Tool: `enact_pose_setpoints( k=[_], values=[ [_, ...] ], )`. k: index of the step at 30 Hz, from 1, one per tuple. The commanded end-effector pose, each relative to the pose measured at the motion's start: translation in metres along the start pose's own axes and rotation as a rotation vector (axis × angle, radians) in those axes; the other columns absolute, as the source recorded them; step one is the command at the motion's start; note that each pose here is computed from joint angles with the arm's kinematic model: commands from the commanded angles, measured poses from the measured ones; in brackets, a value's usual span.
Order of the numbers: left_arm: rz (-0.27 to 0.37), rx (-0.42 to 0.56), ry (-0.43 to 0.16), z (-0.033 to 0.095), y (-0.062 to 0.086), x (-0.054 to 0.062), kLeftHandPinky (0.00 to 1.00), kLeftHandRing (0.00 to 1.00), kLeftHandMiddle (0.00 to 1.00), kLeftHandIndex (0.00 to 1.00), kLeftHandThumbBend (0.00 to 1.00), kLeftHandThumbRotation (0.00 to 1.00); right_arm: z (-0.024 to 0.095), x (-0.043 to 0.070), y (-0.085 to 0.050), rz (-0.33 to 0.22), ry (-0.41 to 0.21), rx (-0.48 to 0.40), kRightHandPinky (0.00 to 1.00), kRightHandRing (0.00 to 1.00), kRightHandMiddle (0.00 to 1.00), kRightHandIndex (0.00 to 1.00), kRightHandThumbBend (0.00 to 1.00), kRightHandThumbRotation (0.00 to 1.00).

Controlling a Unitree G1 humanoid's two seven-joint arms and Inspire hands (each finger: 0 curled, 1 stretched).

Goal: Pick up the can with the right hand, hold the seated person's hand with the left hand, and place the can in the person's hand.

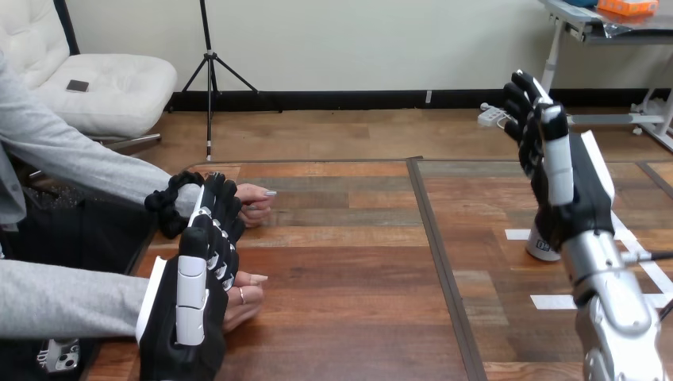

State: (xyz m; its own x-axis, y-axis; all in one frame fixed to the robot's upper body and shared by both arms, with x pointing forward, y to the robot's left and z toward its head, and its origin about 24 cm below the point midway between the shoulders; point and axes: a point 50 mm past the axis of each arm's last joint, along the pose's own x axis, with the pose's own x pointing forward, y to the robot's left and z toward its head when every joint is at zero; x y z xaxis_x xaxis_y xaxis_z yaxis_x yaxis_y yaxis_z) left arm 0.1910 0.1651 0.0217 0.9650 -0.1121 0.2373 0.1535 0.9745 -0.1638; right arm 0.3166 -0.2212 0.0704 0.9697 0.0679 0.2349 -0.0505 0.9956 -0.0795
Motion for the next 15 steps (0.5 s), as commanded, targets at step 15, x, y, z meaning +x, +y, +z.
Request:
enact_pose_setpoints(
  k=[15],
  values=[
    [-0.028,0.011,-0.058,0.009,-0.002,0.013,1.00,1.00,1.00,0.99,0.76,1.00,0.036,0.050,-0.027,-0.063,-0.038,-0.084,1.00,0.98,0.97,0.97,0.98,1.00]
  ],
)
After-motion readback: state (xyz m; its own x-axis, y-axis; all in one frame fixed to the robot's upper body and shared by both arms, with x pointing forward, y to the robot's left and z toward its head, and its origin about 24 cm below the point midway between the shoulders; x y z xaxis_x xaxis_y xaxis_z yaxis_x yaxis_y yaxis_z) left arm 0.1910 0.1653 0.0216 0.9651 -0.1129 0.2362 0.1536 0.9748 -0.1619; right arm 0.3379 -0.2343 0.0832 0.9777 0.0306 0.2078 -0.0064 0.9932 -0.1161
